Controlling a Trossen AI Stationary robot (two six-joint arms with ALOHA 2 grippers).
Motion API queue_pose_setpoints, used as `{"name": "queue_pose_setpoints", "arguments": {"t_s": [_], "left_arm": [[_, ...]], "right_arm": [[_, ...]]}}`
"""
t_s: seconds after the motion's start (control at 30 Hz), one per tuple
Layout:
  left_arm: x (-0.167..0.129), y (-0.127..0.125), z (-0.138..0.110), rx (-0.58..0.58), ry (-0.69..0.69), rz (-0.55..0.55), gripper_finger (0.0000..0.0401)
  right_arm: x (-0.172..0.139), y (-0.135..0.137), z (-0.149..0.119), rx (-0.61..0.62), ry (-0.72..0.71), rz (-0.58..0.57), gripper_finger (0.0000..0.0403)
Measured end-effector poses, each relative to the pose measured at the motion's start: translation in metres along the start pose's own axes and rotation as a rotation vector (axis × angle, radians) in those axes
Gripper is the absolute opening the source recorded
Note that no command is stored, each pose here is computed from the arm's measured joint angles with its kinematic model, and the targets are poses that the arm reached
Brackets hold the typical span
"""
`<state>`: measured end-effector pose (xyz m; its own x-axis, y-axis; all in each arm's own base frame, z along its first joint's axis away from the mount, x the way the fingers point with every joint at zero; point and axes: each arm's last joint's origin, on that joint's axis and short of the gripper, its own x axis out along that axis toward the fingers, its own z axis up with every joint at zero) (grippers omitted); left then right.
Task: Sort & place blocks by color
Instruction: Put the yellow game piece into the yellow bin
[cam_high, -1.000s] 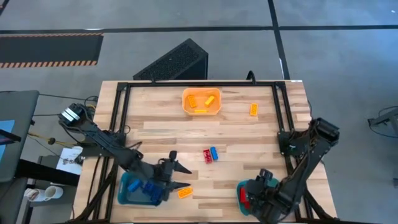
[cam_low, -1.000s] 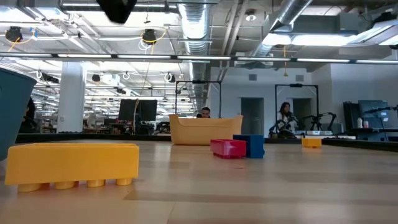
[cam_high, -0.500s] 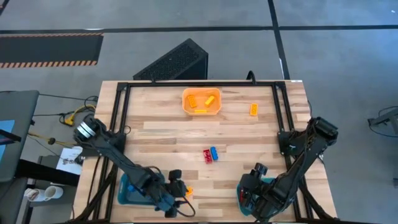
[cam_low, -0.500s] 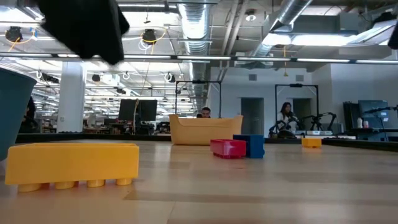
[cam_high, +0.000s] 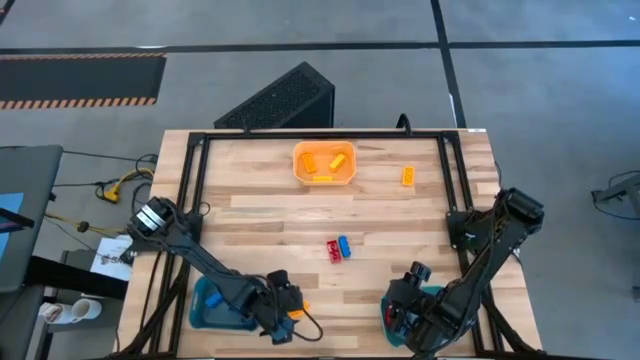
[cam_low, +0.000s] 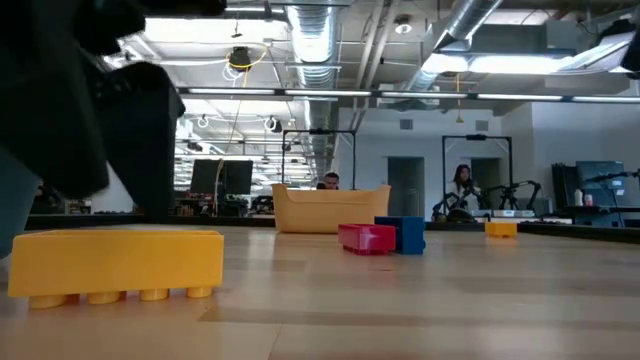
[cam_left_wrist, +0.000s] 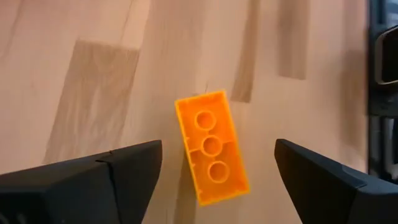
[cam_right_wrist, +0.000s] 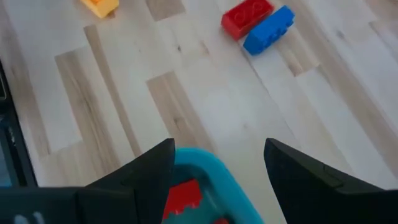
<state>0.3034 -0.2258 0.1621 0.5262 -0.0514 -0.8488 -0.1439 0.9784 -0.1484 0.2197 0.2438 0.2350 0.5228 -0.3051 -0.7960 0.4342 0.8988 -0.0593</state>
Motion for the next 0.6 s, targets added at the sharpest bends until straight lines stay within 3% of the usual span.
{"name": "queue_pose_setpoints", "arguments": {"t_s": [0.2,0.33,0.47,0.6], "left_arm": [[0.014,0.002,-0.005,-0.031,0.024,0.033,0.0293],[0.020,0.004,-0.009,0.014,0.041,0.064,0.0273],[0.026,0.008,-0.011,0.018,0.059,0.095,0.0235],[0.028,0.010,-0.009,0.059,0.064,0.102,0.0168]], "right_arm": [[0.000,0.000,0.001,0.028,-0.040,-0.012,0.0270],[0.000,0.000,0.001,0.029,-0.041,-0.012,0.0270],[0.000,0.000,0.002,0.036,-0.048,-0.007,0.0270],[0.000,0.000,0.002,0.037,-0.073,-0.012,0.0270]]}}
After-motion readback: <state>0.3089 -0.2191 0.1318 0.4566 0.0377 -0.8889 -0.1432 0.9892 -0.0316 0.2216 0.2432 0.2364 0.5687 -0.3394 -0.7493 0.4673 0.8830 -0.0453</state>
